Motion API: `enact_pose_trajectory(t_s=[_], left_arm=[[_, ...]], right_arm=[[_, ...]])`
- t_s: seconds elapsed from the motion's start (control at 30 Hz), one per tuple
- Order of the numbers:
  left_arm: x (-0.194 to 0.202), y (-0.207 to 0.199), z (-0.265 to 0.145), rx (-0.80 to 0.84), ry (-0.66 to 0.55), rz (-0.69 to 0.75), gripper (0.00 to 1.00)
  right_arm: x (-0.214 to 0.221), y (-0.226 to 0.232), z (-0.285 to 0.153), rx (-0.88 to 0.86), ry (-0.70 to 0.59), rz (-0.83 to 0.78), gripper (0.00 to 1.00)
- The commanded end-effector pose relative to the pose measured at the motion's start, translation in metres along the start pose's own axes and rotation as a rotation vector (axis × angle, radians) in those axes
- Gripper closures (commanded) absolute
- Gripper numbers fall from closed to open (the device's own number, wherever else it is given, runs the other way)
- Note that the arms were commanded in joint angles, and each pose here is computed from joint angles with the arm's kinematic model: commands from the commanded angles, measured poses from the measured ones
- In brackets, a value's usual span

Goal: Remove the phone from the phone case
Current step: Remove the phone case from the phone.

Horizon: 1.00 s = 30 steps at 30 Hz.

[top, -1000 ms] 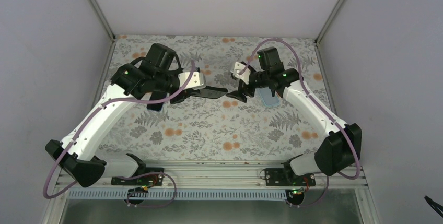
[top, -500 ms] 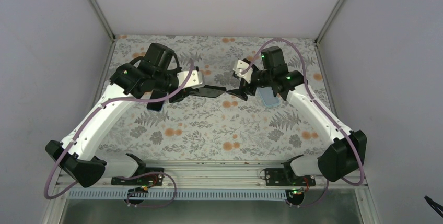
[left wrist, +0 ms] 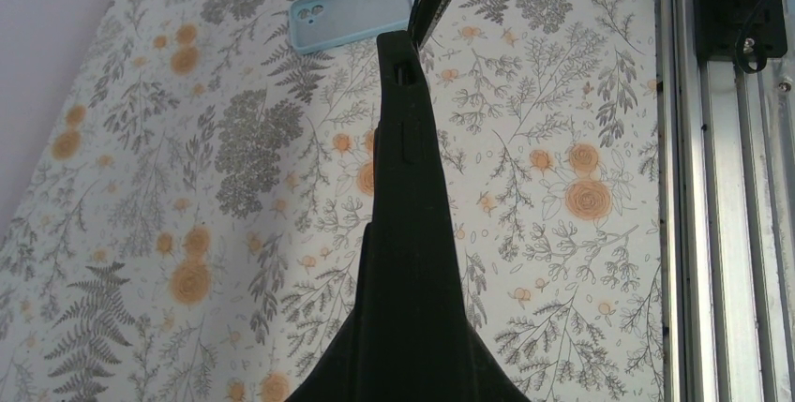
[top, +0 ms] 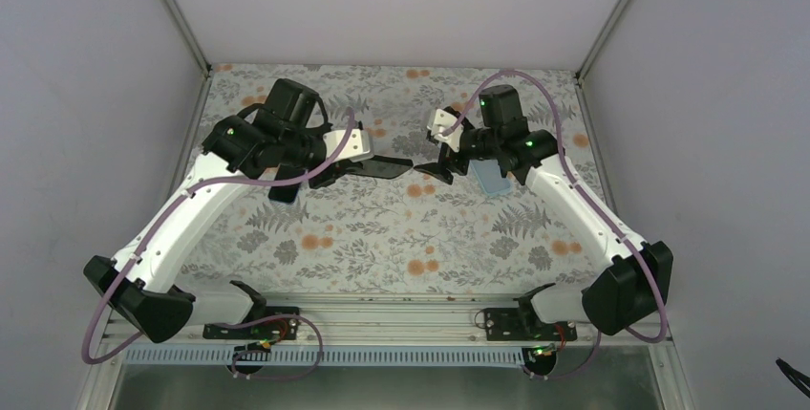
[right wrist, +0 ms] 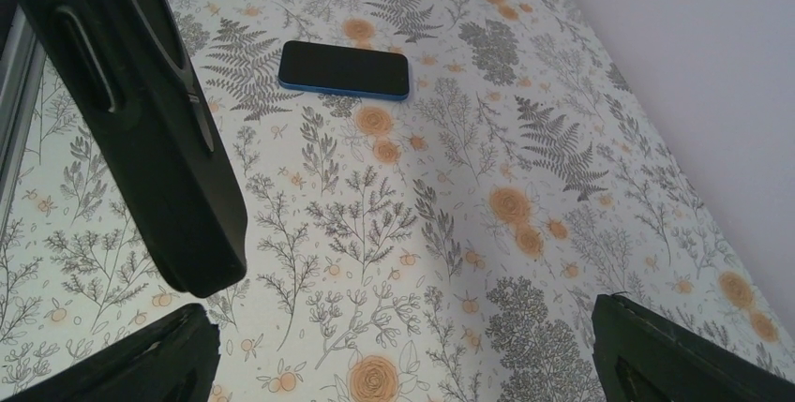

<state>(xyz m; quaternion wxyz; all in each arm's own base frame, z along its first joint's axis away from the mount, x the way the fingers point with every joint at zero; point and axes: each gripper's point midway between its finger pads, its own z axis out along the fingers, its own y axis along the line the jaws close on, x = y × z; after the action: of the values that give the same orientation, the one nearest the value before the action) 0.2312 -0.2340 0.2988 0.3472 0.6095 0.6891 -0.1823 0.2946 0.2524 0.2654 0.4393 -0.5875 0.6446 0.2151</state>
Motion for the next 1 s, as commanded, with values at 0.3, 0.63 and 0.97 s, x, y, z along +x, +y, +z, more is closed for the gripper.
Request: enact_pose_trajectory(t_s=[0.3, 0.63, 0.97], left_arm=[[-0.022, 0.001, -0.005, 0.02, -0.086, 0.011, 0.98], [-0.024, -0.017, -0.004, 0.132, -0.103, 0.01, 0.98], [-0.031, -0.051, -0.001, 0.336, -0.159, 0.01, 0.98]], right_arm=[[-0.009, -0.002, -0.007, 0.014, -0.034, 0.005, 0.02], [-0.009, -0.015, -0.002, 0.063, -0.038, 0.034, 0.02], [-0.012, -0.037, 0.003, 0.161, -0.069, 0.093, 0.02]])
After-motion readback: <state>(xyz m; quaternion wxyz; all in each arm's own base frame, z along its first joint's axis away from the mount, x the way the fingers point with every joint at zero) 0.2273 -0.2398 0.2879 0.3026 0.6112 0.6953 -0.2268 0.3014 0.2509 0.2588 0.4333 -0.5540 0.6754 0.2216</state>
